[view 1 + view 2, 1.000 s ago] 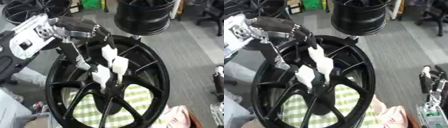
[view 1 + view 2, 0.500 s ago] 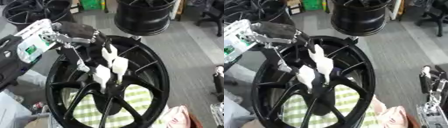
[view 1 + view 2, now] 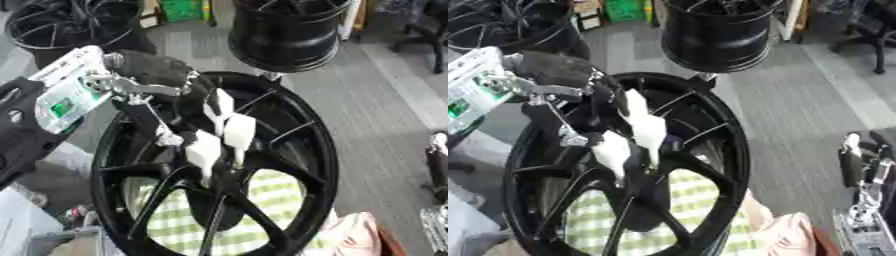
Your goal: Pull the pin out of the wheel hub.
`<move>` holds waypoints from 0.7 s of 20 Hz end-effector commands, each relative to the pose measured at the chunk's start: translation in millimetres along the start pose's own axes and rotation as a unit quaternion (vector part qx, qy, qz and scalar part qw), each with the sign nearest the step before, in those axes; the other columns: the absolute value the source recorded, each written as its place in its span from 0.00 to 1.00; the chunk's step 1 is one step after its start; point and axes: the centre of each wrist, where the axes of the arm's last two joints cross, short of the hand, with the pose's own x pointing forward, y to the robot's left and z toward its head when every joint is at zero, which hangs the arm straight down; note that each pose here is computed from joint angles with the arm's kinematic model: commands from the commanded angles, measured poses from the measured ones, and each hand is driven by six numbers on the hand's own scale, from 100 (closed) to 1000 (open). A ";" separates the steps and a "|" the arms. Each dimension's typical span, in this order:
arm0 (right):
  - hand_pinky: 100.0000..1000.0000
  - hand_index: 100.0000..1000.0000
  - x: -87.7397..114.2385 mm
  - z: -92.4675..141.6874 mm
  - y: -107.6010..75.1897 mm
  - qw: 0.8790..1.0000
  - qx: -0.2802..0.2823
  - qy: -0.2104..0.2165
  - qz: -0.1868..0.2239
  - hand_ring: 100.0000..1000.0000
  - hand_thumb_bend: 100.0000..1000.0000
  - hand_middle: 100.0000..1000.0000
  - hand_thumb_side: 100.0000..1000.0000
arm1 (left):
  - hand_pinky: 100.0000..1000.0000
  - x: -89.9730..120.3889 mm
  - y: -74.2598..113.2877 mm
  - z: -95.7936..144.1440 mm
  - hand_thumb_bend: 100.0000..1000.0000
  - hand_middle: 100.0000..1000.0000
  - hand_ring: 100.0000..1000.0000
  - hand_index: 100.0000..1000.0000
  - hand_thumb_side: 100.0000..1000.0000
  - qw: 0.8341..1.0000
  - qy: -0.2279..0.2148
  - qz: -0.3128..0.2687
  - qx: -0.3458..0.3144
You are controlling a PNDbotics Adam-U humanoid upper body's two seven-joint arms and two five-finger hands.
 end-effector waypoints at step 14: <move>0.52 0.84 4.4 -6.6 -5.1 1.000 -0.004 -0.014 0.005 0.55 0.00 0.62 0.60 | 0.70 7.0 4.4 14.1 0.34 0.73 0.67 0.83 0.47 0.967 -0.134 -0.126 -0.178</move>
